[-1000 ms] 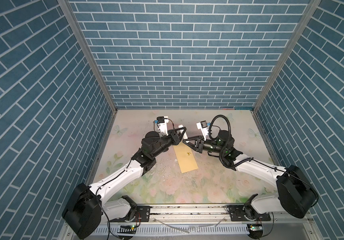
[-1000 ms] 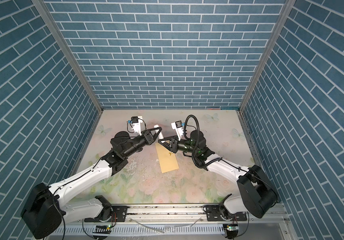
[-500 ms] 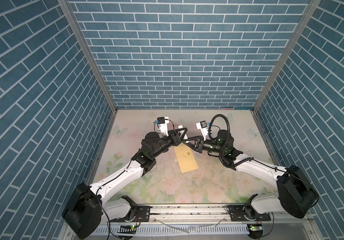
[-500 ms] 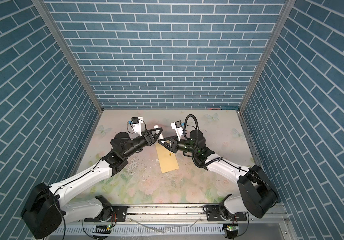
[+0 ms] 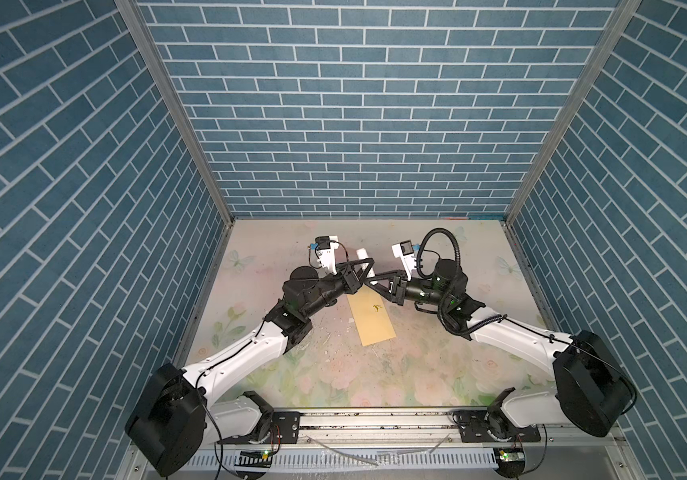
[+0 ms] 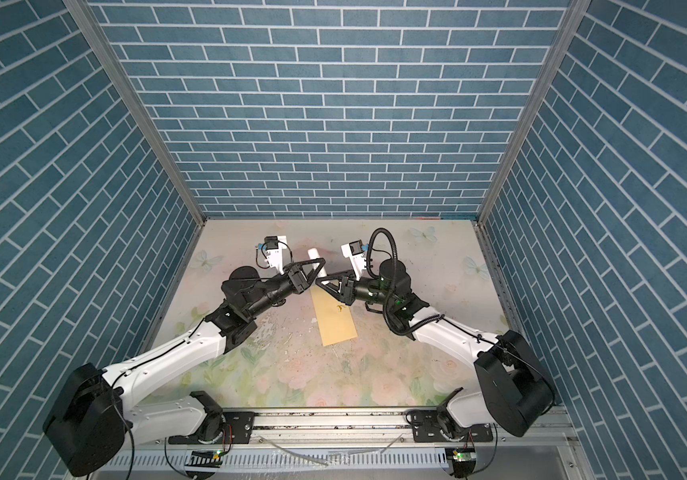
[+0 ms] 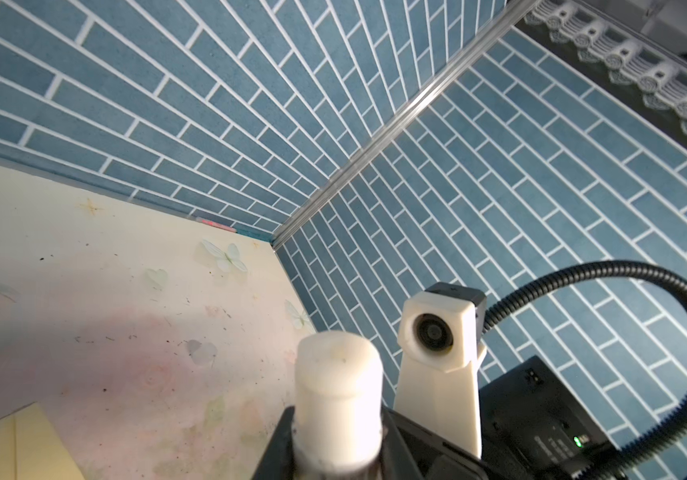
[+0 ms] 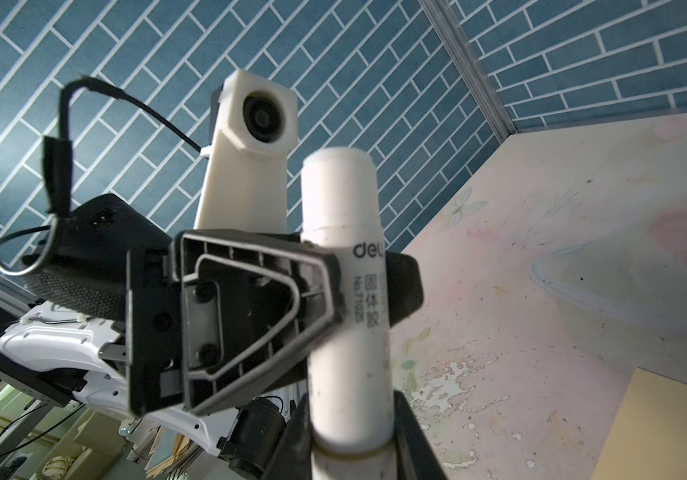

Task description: Place the letter into the envelope and seal it

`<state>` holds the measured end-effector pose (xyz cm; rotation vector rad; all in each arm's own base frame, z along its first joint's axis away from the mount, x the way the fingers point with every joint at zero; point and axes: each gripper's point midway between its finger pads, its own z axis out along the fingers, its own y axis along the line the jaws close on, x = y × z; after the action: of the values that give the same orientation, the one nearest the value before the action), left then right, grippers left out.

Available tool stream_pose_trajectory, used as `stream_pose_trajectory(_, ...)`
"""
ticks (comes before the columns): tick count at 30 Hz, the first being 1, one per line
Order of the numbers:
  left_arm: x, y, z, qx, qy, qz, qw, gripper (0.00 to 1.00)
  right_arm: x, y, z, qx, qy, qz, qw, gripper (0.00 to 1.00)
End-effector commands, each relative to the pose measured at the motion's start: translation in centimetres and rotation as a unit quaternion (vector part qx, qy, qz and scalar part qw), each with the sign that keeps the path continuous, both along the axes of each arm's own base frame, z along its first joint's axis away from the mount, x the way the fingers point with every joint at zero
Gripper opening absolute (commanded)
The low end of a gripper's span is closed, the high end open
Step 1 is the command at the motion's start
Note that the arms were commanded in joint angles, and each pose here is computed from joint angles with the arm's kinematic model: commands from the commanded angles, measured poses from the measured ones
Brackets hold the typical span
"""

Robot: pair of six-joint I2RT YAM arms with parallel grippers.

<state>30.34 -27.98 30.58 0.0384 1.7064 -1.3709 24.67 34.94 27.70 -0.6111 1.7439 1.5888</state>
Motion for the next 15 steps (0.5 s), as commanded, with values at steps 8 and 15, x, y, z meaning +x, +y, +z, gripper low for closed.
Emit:
stream_pose_trajectory(8,0.1,0.3,0.2,-0.003,-0.008,0.009,1.000,0.00,0.2,-0.2,2.9,0.031,-0.028,-0.006,0.999,0.15)
stream_pose_trajectory(15,-0.1,0.7,1.1,-0.009,-0.017,0.016,1.000,0.00,-0.1,-0.5,1.9,0.026,-0.015,-0.007,1.000,0.37)
